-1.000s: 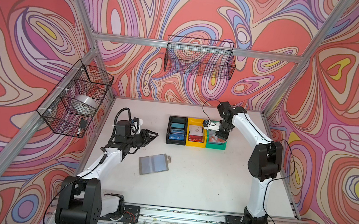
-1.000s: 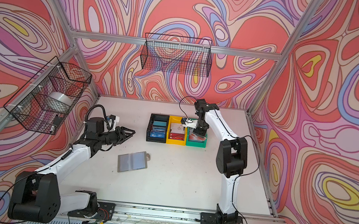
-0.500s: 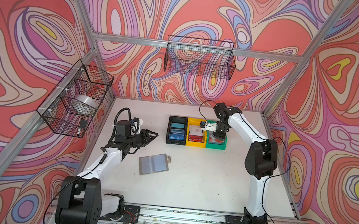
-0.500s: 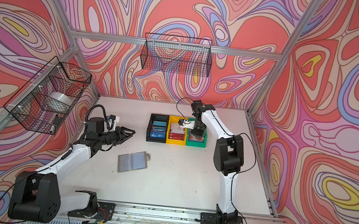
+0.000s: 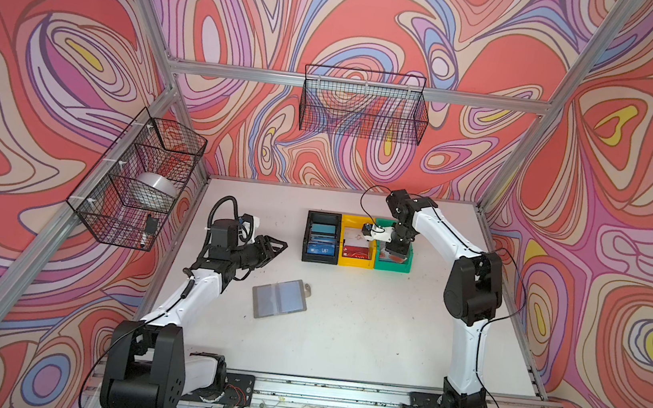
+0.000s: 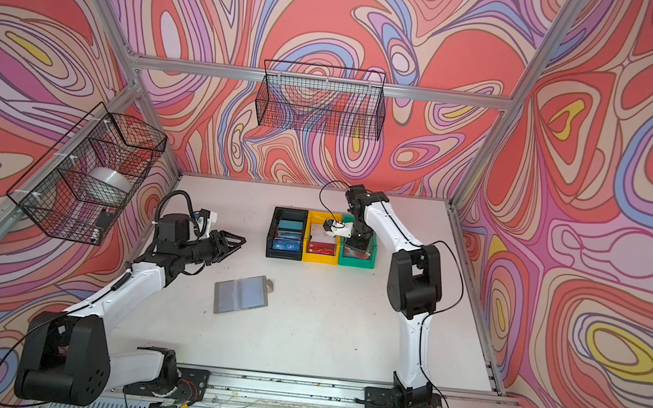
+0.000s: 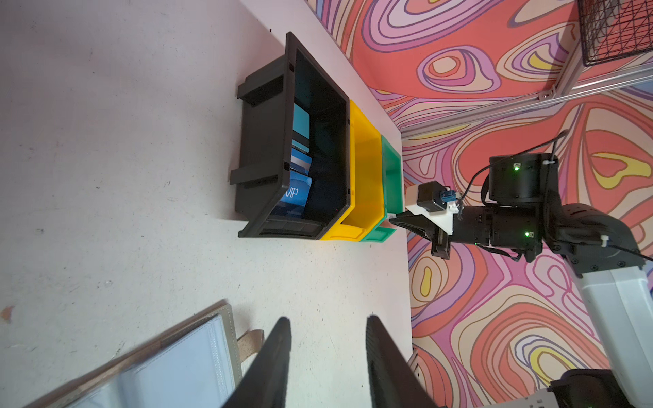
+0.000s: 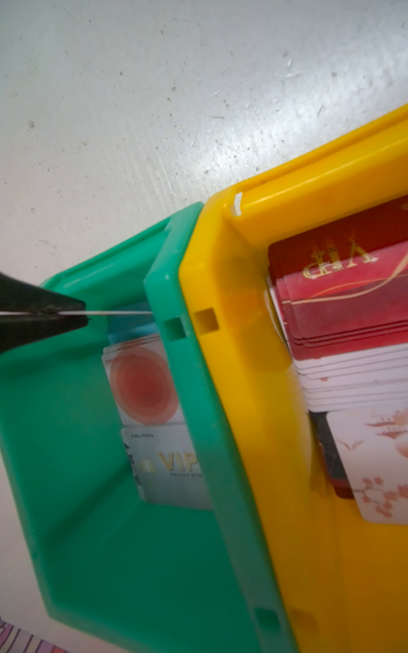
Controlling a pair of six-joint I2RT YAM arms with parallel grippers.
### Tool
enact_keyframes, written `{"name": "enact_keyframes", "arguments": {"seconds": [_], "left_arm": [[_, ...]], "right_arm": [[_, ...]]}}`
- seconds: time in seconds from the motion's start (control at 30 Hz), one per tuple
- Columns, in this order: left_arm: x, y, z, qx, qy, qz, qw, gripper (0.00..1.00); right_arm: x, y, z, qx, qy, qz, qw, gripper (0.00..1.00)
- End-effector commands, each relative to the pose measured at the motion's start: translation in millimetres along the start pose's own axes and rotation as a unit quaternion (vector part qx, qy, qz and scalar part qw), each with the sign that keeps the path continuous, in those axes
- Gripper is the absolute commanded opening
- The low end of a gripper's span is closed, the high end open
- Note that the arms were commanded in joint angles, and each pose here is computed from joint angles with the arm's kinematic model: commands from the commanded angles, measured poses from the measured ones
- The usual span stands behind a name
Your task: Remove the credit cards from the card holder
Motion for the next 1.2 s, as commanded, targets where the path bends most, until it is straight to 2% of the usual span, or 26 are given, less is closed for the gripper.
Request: {"name": "enact_keyframes", "arguments": {"seconds": [0.0, 0.5, 0.7, 1.03, 1.17], "left_arm": [[-5.8, -4.6, -2.3, -0.003, -0.006, 0.008, 1.0, 0.38], [-6.0, -4.9, -3.0, -0.003, -0.007, 0.009, 1.0, 0.39], [-6.9, -5.2, -1.7, -0.002, -0.005, 0.009, 1.0, 0.39], [-6.4, -4.0, -1.2, -0.003, -0.004, 0.007, 1.0, 0.39], [-6.7, -4.9, -1.9, -0.003, -0.005, 0.008, 1.0, 0.39]], "right_arm": [[0.8, 5.5, 5.9, -0.01, 0.007, -0.009, 1.0, 0.0], [2.4, 6.6, 11.9, -0.012, 0.014, -0.01, 1.0, 0.0], [2.9, 3.8, 13.1, 0.0, 0.018, -0.008, 1.0, 0.07], [-1.7, 4.6, 14.4, -0.007, 0.006, -0.01, 1.0, 0.08], [-2.1, 3.9, 13.9, -0.004, 0.005, -0.01, 1.0, 0.15]]}}
Point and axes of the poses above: each gripper's point midway between its finger pads, its own z axis out along the fingers, its own y axis along the line the jaws close on, x = y × z, the point moved 5 cm from there along -z, back along the fingers, and after that the axes turned 2 degrees about -z, right-handed, at the moved point
